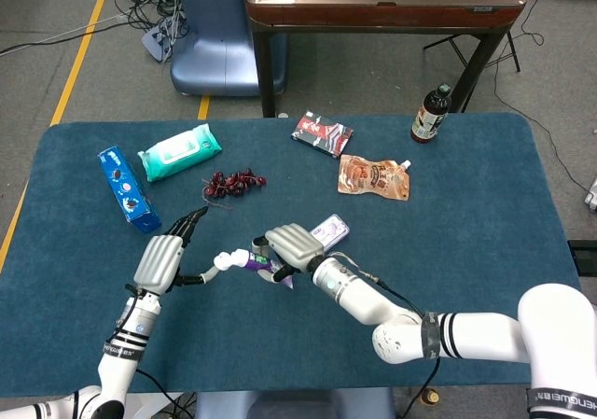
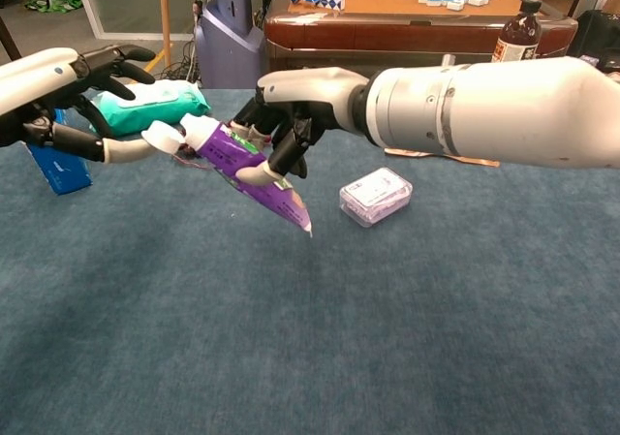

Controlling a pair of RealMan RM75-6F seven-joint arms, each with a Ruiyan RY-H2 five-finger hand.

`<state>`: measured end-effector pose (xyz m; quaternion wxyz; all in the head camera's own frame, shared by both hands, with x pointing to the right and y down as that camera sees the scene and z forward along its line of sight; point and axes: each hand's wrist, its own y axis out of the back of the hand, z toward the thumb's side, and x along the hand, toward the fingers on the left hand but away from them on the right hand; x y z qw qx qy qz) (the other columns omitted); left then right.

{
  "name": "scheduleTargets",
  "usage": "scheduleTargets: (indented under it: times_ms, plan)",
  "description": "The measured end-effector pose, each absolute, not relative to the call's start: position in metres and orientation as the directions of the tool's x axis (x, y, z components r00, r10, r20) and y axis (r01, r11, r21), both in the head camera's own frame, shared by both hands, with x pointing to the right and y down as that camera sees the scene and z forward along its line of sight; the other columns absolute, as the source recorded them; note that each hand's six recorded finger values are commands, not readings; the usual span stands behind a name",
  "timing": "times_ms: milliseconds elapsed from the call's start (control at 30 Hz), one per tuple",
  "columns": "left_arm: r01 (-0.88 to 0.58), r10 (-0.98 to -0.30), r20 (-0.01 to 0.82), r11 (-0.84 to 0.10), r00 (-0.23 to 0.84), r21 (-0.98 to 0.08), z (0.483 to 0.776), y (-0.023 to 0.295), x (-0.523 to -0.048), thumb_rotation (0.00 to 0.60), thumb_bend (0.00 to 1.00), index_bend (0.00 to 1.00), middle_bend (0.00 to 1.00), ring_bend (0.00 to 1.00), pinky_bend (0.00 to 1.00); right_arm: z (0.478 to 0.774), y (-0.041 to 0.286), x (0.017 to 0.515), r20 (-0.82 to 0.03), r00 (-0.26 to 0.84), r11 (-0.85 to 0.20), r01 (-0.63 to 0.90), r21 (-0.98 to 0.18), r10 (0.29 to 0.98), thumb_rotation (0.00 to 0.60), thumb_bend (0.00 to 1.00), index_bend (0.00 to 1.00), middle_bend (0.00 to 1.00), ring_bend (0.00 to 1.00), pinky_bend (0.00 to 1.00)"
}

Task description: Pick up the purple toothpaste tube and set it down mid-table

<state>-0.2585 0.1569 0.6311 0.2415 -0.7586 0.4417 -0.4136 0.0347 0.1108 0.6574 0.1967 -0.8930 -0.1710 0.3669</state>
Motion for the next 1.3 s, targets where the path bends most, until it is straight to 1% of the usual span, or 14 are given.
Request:
scheduleTargets:
  times_ms: [600,933,1067,1133,1200,1300]
  plan:
    - [-0.472,-0.865,0.412,-0.501,0.285,-0.725,0.629,0.153,-0.252,0.412,0.17,0.00,0.11,0.14,0.34,0.661,0.116,0.022,-0.606,0.673,-0.873,0.123,-0.473,0.423,0.600,0.88,0.85,0.75,0.68,0.56]
    - [-0.435,-0.853,0.425,-0.521,0.304,-0.735,0.629,0.153,-0.251,0.411,0.17,0.00,0.10,0.14,0.34,0.659,0.115,0.016,-0.618,0.673,-0.875,0.091,-0.476,0.407,0.600,0.88,0.85,0.76,0.68,0.57]
    - [-0.409,-0.854,0.424,-0.518,0.301,-0.752,0.626,0.151,-0.256,0.439,0.17,0.00,0.10,0.13,0.34,0.656,0.112,0.022,-0.628,0.669,-0.875,0.073,-0.478,0.399,0.600,0.88,0.86,0.76,0.68,0.57]
    - [-0.389,-0.854,0.427,-0.517,0.298,-0.762,0.624,0.150,-0.260,0.472,0.17,0.00,0.10,0.13,0.34,0.653,0.110,0.026,-0.633,0.664,-0.875,0.064,-0.481,0.397,0.600,0.88,0.86,0.76,0.68,0.57]
    - [-0.373,-0.854,0.429,-0.516,0.293,-0.772,0.622,0.149,-0.265,0.492,0.17,0.00,0.10,0.13,0.34,0.651,0.107,0.032,-0.639,0.659,-0.873,0.054,-0.486,0.396,0.600,0.88,0.86,0.76,0.68,0.57]
    - [-0.351,-0.855,0.435,-0.515,0.283,-0.782,0.619,0.150,-0.273,0.503,0.17,0.00,0.09,0.13,0.34,0.646,0.103,0.040,-0.648,0.652,-0.868,0.033,-0.495,0.394,0.600,0.88,0.86,0.76,0.68,0.57]
